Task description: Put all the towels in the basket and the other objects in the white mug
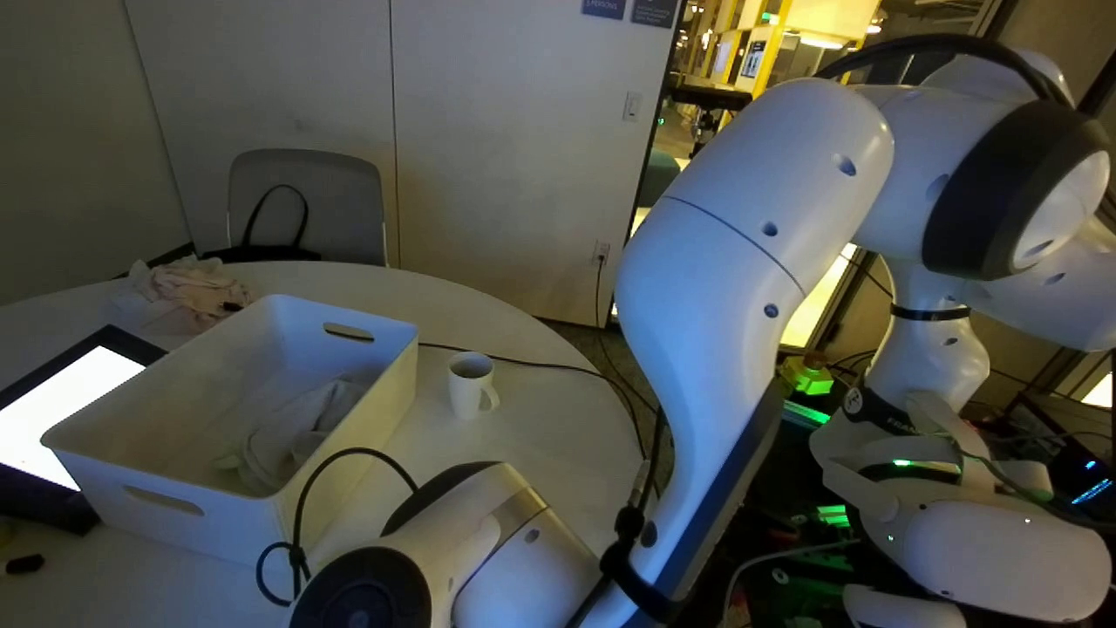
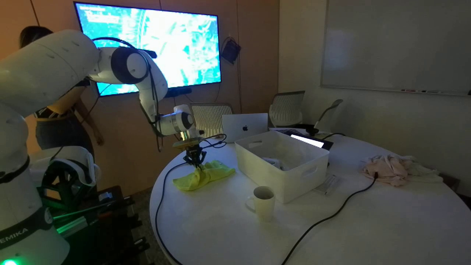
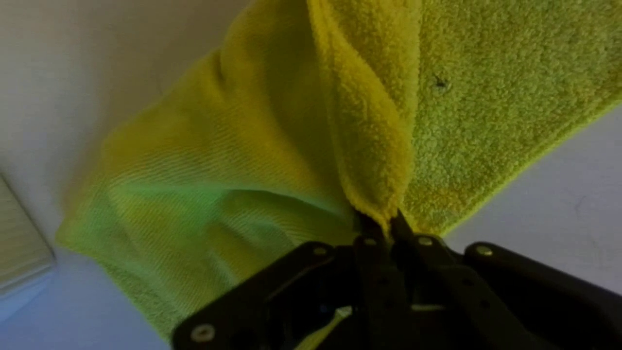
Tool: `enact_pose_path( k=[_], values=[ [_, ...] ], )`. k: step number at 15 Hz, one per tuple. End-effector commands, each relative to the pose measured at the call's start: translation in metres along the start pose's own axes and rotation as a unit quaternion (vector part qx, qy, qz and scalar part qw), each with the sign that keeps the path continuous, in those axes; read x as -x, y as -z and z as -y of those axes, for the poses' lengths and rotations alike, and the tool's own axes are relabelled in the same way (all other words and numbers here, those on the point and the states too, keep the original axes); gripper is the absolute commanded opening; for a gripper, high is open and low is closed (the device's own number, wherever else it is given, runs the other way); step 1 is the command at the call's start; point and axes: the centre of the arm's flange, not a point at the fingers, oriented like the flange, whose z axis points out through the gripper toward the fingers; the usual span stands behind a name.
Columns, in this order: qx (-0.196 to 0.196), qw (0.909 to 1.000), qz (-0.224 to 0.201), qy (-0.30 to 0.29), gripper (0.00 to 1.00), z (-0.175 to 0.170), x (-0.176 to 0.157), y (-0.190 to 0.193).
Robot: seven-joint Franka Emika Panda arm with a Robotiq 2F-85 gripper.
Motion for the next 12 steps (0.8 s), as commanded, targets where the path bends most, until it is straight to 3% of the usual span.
enact_pose_path(
  k=[1,7,12],
  values=[
    [0.005,0.9999,-0.001,-0.013,0.02,-0.007,0.021,0.039],
    [0.028,0.9946,-0.025,-0.097,0.02,-0.042,0.072,0.097],
    [0.032,0.9782,-0.042,-0.201,0.02,-0.087,0.138,0.126]
  ],
)
